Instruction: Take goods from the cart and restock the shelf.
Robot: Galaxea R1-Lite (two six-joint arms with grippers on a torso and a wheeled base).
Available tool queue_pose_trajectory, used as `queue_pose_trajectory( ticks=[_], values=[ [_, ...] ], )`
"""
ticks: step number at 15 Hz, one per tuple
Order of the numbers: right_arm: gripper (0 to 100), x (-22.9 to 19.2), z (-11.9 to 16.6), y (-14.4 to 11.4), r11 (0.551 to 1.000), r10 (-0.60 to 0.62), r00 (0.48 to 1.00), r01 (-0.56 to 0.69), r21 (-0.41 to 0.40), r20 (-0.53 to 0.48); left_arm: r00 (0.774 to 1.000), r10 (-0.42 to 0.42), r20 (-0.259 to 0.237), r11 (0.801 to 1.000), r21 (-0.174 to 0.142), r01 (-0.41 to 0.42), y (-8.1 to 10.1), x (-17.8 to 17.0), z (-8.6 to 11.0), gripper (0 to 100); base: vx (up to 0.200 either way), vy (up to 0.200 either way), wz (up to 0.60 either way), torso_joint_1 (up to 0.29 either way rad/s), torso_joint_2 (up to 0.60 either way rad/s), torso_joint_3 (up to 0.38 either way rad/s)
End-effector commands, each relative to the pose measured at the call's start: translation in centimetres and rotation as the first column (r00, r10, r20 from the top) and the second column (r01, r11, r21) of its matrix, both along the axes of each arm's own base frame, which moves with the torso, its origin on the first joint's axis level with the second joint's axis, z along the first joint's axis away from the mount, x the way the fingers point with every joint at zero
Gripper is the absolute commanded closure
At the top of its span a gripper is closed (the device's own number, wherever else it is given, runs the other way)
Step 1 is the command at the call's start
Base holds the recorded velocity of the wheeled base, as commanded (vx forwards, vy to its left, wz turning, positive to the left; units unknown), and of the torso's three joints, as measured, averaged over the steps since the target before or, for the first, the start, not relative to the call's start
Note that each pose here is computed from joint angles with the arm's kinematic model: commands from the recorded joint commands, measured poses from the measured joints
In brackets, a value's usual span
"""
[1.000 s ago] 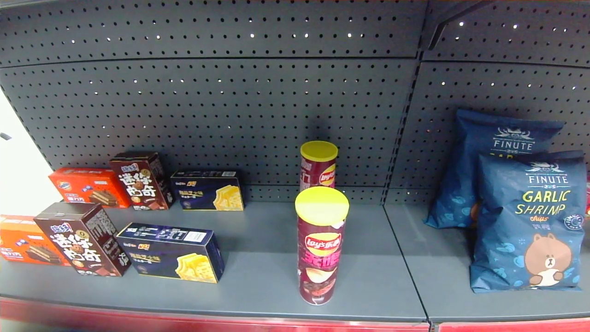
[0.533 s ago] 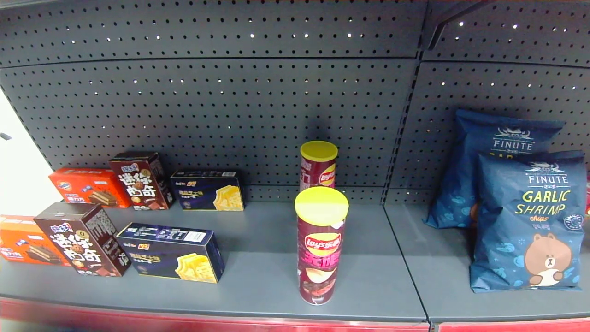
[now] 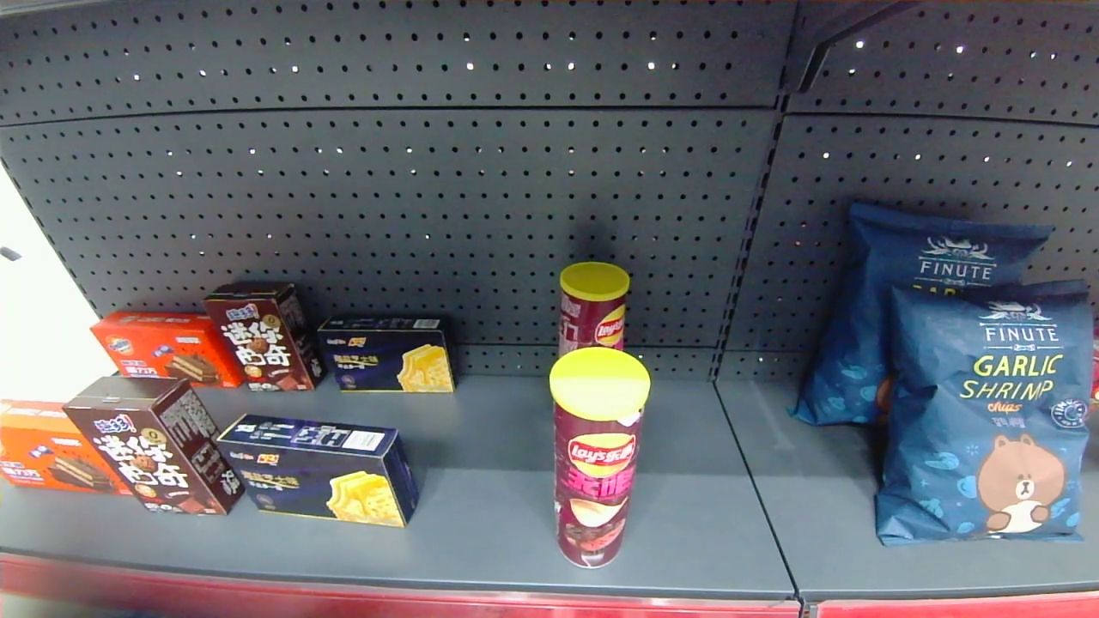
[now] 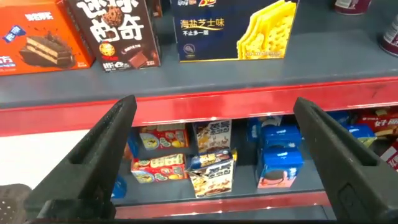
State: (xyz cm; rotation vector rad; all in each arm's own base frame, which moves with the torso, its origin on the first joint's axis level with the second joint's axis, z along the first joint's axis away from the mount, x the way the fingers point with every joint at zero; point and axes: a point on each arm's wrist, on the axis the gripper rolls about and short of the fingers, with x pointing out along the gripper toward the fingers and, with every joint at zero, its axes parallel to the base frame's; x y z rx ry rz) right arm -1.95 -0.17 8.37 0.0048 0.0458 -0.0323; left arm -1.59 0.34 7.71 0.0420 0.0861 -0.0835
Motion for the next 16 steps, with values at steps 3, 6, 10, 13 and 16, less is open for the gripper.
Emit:
queue_pose_trajectory(
  ticks=[3, 6, 10, 13, 16],
  values=[
    [0, -0.48, -0.10, 0.08, 1.000, -0.011, 0.998, 0.011, 0.015, 0.065, 1.000, 0.009, -0.004, 1.000, -0.002, -0.009, 0.01, 0.04, 0.02, 0, 0.000, 0.000, 0.00, 0.000, 0.00, 0.000],
    [0, -0.48, -0.10, 0.08, 1.000, -0.011, 0.998, 0.011, 0.015, 0.065, 1.000, 0.012, -0.004, 1.000, -0.002, -0.012, 0.02, 0.04, 0.02, 0, 0.000, 0.000, 0.00, 0.000, 0.00, 0.000],
    [0, -0.48, -0.10, 0.08, 1.000, -0.008, 0.998, 0.007, 0.013, 0.065, 1.000, 0.007, -0.004, 1.000, -0.003, -0.007, 0.01, 0.04, 0.02, 0, 0.000, 0.000, 0.00, 0.000, 0.00, 0.000],
    [0, -0.49, -0.07, 0.10, 1.000, -0.001, 0.998, 0.000, 0.013, 0.065, 1.000, 0.003, -0.004, 1.000, -0.002, -0.003, 0.00, 0.04, 0.02, 0, 0.000, 0.000, 0.00, 0.000, 0.00, 0.000],
    [0, -0.48, -0.12, 0.14, 1.000, 0.015, 0.998, -0.015, 0.010, 0.063, 1.000, 0.003, -0.004, 1.000, -0.002, -0.003, 0.00, 0.04, 0.02, 0, 0.000, 0.000, -0.20, 0.001, 0.00, 0.001]
  ],
)
